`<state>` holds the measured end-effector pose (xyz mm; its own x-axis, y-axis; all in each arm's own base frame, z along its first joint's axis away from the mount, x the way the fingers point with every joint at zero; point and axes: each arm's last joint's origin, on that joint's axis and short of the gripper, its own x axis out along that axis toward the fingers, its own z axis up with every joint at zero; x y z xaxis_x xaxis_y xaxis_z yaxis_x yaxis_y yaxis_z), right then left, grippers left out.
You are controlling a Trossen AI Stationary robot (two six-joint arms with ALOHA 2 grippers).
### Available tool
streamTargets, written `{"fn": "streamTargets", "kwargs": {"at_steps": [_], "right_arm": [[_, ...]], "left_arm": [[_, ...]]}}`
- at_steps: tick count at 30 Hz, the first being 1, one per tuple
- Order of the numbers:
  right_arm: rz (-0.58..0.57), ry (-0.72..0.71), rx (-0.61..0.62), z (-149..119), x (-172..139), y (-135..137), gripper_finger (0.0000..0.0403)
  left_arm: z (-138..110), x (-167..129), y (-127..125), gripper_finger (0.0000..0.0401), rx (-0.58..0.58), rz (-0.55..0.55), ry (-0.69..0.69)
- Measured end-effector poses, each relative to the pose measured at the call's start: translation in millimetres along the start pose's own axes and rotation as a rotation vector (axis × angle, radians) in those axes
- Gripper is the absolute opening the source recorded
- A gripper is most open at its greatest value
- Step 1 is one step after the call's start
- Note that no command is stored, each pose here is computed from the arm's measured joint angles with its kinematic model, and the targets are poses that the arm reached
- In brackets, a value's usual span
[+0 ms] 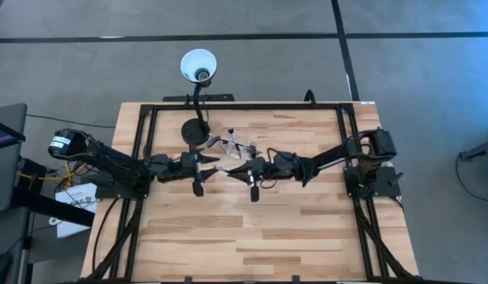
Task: Sort items
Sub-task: Put the eyeshadow brush into the right section of the transparent organizer
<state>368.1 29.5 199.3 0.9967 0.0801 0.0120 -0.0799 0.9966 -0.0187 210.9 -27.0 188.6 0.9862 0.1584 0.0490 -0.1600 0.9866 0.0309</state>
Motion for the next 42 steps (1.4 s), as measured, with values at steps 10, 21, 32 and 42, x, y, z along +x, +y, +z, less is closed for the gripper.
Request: {"fn": "streamTargets", "kwargs": {"at_steps": [10,21,32,42], "right_arm": [[0.005,0.027,0.000,0.7,14.9,-1.8,0.0017],[0.005,0.025,-0.041,7.8,12.3,1.4,0.0017],[-0.013,0.072,-0.013,7.8,10.3,-1.8,0.0017],[-0.013,0.077,0.000,7.3,10.3,-2.1,0.0018]], "left_arm": [[18.0,8.7,-1.2,0.0175,0.055,-0.084,-0.097],[14.8,9.4,-4.7,0.0164,0.014,-0.144,-0.052],[18.4,7.0,-11.2,0.0163,0.005,-0.182,-0.086],[28.4,6.1,-9.4,0.0152,0.027,-0.162,-0.192]]}}
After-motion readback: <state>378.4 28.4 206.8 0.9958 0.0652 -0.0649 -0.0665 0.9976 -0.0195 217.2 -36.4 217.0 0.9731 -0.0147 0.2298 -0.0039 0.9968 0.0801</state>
